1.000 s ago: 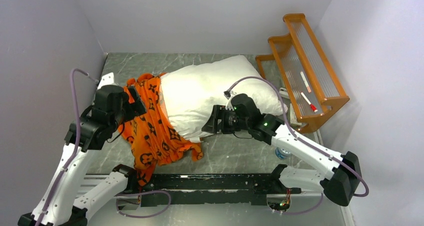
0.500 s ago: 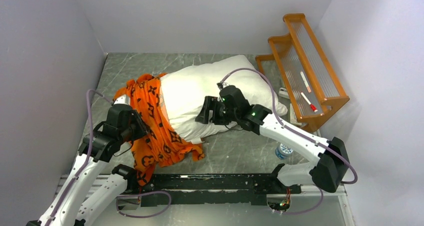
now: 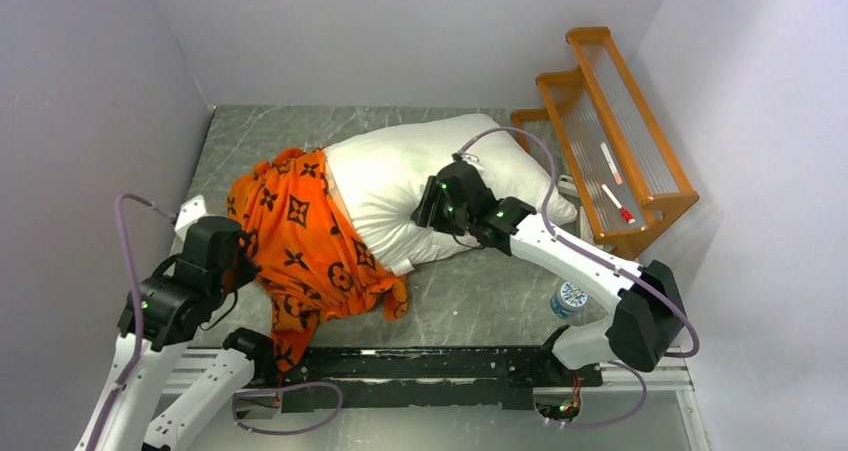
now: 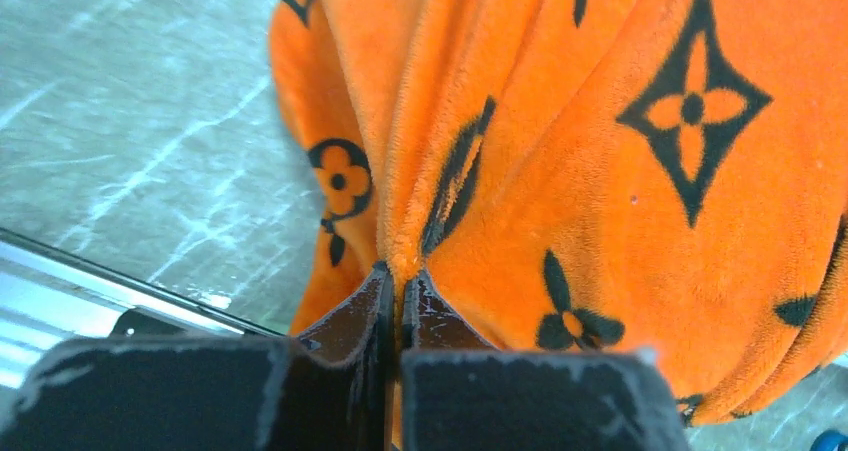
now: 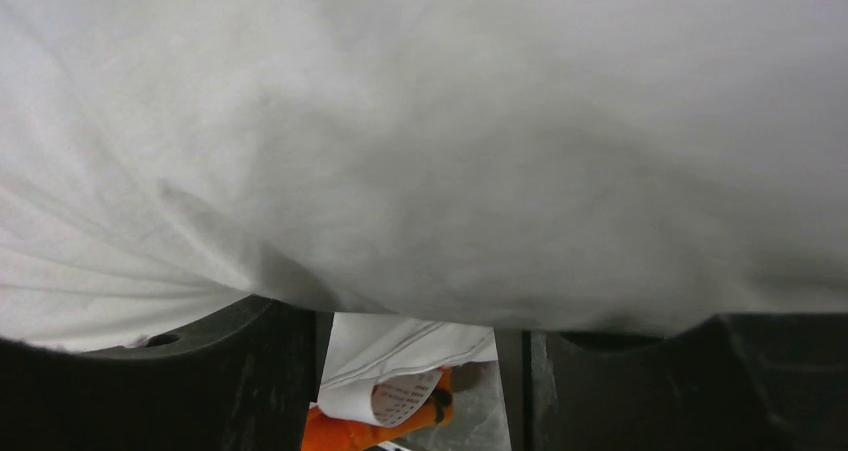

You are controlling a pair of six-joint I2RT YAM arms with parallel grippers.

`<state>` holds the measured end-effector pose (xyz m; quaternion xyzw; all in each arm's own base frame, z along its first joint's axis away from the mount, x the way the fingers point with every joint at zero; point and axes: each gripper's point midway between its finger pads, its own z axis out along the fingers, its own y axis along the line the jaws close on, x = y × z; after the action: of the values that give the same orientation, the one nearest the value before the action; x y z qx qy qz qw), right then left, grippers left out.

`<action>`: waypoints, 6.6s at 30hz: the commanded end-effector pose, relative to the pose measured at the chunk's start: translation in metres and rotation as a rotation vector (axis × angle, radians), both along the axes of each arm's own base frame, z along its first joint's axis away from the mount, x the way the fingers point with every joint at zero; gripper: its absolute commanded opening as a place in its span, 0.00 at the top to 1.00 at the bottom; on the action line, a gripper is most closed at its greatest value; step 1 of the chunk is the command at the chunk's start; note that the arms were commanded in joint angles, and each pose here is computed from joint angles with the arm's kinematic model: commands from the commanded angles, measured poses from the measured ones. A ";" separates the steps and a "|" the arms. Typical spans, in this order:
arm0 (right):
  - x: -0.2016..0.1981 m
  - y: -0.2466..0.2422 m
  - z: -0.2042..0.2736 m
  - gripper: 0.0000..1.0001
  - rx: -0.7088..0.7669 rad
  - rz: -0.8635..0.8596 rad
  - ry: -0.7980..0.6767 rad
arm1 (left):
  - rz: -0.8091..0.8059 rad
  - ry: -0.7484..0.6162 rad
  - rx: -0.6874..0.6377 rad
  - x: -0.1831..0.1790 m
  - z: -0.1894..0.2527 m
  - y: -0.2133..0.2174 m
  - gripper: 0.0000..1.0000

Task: Remove the pillowcase from the pillow
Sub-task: Remove the pillow from the pillowcase.

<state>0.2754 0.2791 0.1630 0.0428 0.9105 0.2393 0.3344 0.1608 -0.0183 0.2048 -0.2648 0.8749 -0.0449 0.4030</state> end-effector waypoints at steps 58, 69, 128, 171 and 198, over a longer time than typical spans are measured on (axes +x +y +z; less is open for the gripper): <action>-0.016 -0.011 -0.031 0.34 0.097 0.098 0.138 | -0.421 -0.154 0.127 0.051 0.076 -0.043 0.35; -0.050 -0.016 -0.030 0.28 0.179 0.152 0.164 | -0.630 -0.078 0.011 0.096 0.044 -0.103 0.28; 0.031 0.056 0.056 1.00 0.486 0.055 -0.154 | -0.915 -0.101 0.054 0.017 0.031 -0.176 0.37; 0.037 0.022 0.073 1.00 0.456 0.111 -0.054 | -0.703 0.154 0.530 0.027 -0.023 -0.155 0.18; 0.096 -0.078 0.078 1.00 0.214 -0.076 -0.096 | -0.537 0.202 0.249 -0.038 -0.009 -0.078 0.95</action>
<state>0.3495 0.2356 0.2347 0.0875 0.8660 0.3780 0.3155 0.1304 -0.1171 0.1915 0.0175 0.9405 -0.0557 0.3348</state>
